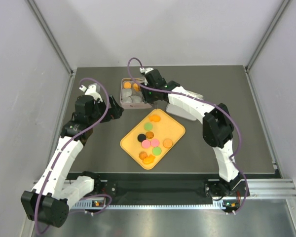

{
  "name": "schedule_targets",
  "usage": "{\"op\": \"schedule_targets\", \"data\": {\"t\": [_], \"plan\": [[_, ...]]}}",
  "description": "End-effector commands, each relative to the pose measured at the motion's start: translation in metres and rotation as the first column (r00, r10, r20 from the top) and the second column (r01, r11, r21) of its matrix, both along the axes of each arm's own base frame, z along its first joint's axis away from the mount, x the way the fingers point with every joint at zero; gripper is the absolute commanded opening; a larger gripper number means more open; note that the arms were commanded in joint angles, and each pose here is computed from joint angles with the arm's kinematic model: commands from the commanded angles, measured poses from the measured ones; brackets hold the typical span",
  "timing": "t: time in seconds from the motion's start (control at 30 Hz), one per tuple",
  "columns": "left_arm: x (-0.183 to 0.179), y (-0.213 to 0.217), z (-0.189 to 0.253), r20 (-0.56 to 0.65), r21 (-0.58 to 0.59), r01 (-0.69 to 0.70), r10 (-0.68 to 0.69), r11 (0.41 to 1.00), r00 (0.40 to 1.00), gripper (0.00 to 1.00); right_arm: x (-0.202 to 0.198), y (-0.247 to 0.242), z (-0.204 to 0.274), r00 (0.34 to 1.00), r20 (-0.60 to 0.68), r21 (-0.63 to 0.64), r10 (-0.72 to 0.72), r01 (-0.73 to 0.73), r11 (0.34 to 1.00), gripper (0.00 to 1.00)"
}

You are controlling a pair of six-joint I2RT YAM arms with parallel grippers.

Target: Pack the cookies

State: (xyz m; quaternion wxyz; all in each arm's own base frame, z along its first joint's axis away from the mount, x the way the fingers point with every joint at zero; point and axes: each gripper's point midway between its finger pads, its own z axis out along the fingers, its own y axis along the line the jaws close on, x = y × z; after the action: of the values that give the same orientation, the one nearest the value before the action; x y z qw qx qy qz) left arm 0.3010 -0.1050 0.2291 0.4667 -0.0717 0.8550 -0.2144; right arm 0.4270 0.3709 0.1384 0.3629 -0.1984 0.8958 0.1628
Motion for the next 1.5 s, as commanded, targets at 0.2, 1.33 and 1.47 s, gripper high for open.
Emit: {"op": "schedule_targets", "data": {"t": [0.2,1.33,1.47], "plan": [[0.006,-0.001,0.006,0.035,-0.018,0.002,-0.001,1.000,0.999,0.99,0.011,0.014,0.034,0.997,0.082,0.066,-0.002,-0.004,0.998,0.43],[0.006,-0.001,0.007,0.036,-0.027,0.003,-0.002,1.000,0.999,0.99,-0.158,-0.096,0.107,0.996,0.068,0.017,0.050,-0.052,0.999,0.43],[0.005,0.000,0.008,0.043,-0.025,0.000,0.001,1.000,0.999,0.99,-0.198,-0.121,0.086,0.998,-0.002,-0.034,0.057,-0.057,0.998,0.43]]}}
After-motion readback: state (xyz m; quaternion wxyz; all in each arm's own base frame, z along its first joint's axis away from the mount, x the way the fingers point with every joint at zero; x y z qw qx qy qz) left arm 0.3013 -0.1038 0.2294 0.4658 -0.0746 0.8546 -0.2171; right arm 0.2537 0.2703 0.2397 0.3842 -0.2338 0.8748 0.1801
